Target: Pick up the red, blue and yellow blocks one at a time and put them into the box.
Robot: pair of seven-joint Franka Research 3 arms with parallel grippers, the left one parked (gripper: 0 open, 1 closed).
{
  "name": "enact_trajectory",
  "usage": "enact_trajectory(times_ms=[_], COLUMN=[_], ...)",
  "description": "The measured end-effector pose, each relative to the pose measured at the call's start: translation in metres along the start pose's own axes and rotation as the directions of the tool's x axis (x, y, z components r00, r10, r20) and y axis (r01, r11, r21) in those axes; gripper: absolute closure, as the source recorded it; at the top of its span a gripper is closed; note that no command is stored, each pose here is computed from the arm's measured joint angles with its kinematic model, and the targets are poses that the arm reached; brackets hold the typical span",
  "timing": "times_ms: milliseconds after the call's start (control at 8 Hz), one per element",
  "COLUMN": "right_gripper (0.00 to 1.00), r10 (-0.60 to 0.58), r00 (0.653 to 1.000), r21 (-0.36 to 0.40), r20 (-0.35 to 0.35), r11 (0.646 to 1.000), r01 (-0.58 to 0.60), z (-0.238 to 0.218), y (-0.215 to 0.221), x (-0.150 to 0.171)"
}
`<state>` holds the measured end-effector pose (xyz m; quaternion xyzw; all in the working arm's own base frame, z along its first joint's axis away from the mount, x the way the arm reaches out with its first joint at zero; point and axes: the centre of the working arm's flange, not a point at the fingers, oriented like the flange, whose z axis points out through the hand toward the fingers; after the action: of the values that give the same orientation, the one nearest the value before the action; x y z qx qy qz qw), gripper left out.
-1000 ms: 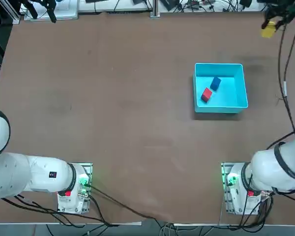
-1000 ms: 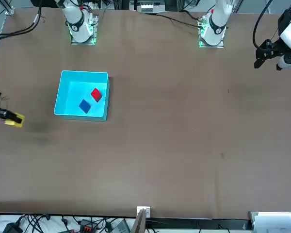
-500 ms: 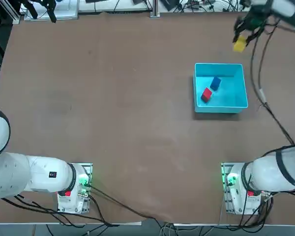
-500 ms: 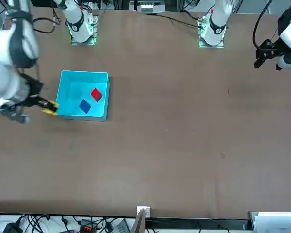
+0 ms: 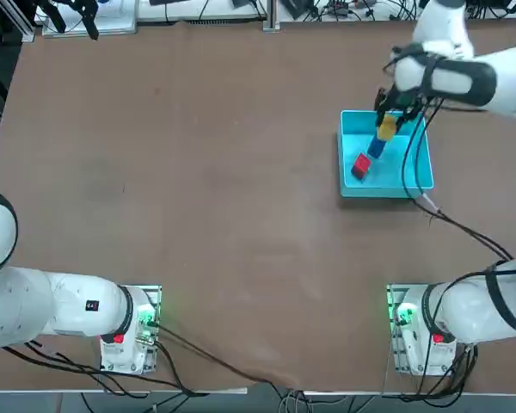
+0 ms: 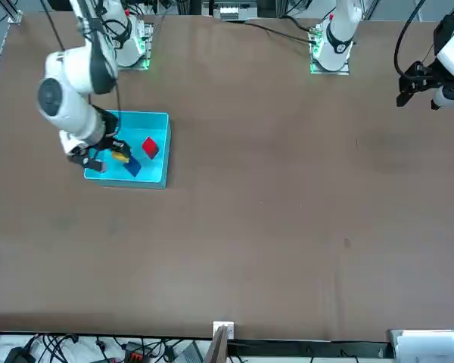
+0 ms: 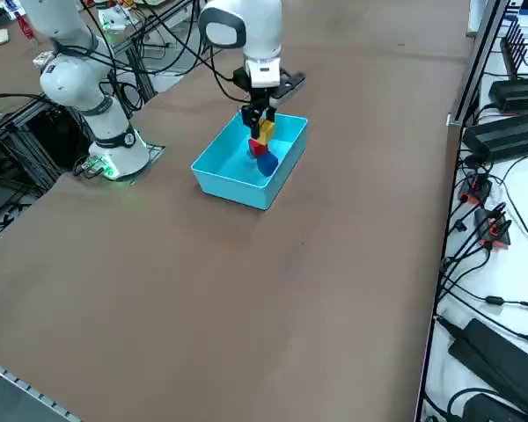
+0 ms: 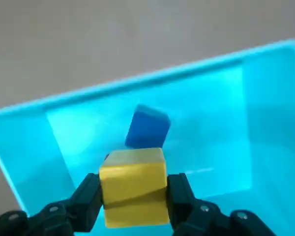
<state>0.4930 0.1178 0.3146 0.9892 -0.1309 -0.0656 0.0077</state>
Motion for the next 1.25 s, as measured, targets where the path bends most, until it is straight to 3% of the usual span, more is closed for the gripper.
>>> enact_trajectory(times_ms=[250,625,875,1250], right_gripper=[0.29,0.26,0.02,0.00], r10=[0.008,0.014,0.019,0.019], r00=[1.000,1.000,1.000,0.999], r21=[-0.070,-0.093,-0.088,-0.067], r20=[-0.002,-0.002,-0.010,-0.043], r11=[0.998,0.996,0.996,0.998], r01=[-0.008,-0.014,-0.020,-0.022], z=[0.023,0.041,0.038,0.021], y=[-0.018,-0.022,-0.020,-0.025], x=[-0.020,-0.020,-0.017,-0.009])
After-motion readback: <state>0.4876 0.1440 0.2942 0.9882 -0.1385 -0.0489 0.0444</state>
